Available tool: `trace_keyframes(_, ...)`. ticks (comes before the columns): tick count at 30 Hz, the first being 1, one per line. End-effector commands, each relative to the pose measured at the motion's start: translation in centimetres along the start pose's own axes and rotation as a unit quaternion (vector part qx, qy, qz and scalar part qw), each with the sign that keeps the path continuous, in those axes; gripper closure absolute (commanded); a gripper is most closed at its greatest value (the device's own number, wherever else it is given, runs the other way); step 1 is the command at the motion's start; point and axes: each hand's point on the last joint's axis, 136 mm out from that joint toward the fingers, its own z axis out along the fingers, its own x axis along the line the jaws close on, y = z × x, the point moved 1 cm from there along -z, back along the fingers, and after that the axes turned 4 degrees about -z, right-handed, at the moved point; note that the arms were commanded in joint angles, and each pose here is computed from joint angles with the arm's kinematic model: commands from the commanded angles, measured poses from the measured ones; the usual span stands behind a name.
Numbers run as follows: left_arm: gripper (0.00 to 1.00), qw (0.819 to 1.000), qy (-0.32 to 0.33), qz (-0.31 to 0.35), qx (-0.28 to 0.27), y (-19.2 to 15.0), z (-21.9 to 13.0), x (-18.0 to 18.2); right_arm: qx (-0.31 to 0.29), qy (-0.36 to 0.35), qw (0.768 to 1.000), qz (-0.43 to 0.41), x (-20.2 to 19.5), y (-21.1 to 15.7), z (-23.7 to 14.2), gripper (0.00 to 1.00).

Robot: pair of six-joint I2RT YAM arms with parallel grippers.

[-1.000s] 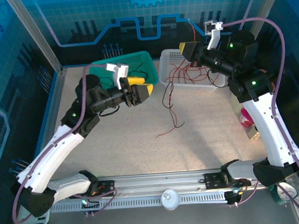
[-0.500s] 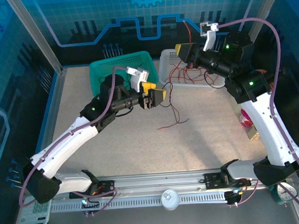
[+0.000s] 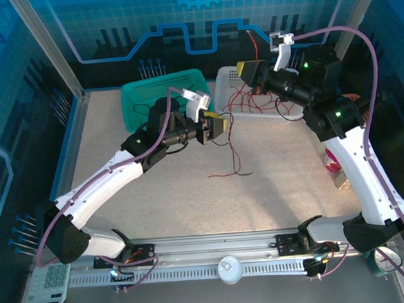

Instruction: Untangle the cables

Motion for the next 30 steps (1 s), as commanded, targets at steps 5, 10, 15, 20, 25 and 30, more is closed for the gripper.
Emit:
trace_keyframes(5,1.0,0.999,-0.011,0.032,-0.034,2.9,-0.5,-1.7,-0.017,-0.006,1.0,-0.014,0.1,0.0,-1.4,1.0)
trace_keyframes(10,1.0,0.996,0.02,0.063,-0.059,5.5,-2.2,-1.9,-0.015,-0.048,0.999,0.006,-2.7,-1.9,-2.9,1.0)
trace_keyframes(15,1.0,0.991,0.058,0.079,-0.092,8.6,-4.3,-1.3,-0.002,-0.089,0.995,0.042,-6.2,-5.2,-4.3,1.0)
trace_keyframes(20,1.0,0.983,0.102,0.064,-0.137,11.8,-7.5,1.3,0.023,-0.142,0.988,0.056,-9.2,-9.0,-5.7,1.0)
trace_keyframes(25,1.0,0.975,0.126,0.032,-0.18,14.4,-10.8,4.0,0.047,-0.201,0.976,0.066,-12.3,-12.5,-7.3,1.0)
trace_keyframes(30,1.0,0.967,0.15,0.025,-0.206,15.7,-13.0,5.5,0.055,-0.249,0.963,0.09,-15.0,-14.8,-9.1,1.0)
